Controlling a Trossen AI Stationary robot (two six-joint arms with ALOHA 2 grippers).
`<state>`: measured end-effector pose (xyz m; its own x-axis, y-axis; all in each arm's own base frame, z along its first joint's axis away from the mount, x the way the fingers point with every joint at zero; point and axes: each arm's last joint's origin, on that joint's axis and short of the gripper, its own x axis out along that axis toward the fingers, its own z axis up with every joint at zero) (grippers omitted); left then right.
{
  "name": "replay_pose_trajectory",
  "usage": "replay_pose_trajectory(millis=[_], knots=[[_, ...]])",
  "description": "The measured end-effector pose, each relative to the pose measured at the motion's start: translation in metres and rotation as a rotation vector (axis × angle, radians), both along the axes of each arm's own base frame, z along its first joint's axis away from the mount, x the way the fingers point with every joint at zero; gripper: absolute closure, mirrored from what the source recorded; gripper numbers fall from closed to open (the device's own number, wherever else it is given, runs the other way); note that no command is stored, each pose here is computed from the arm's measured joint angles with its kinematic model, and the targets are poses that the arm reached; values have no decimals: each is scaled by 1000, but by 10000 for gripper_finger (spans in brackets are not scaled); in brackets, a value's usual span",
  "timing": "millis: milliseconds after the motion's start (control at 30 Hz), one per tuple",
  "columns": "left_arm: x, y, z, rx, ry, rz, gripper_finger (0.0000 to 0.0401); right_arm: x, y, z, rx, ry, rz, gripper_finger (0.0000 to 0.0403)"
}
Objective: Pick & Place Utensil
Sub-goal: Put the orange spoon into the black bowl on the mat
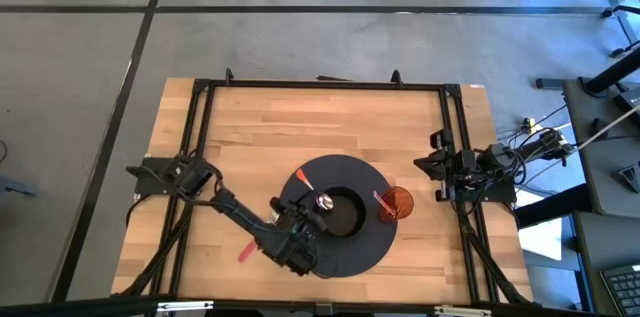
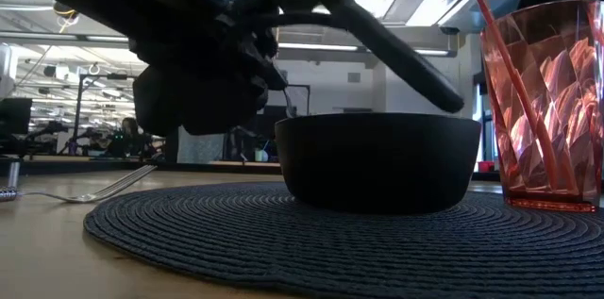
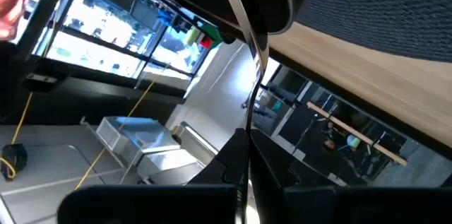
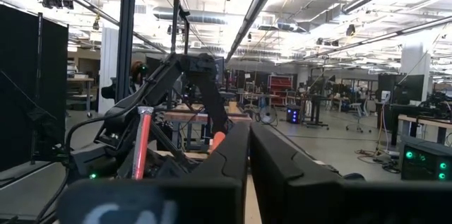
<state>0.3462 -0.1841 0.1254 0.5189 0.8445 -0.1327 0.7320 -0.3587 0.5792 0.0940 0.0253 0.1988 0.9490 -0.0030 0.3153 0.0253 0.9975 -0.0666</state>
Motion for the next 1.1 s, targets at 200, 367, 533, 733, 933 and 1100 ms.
replay_pose_trajectory(millis=[200,367,533,733,933,1100], knots=[[3,6,-1,6,13,15,399,0,0,0,3,0,1,386],[4,7,-1,13,29,18,399,0,0,0,1,0,0,386],[4,7,-2,10,54,15,399,0,0,0,0,0,0,386],[4,7,-2,10,77,12,399,0,0,0,0,0,0,386],[8,11,-3,3,93,21,399,0,0,0,0,0,0,386],[11,15,-3,-3,94,32,399,0,0,0,-15,0,-6,386]])
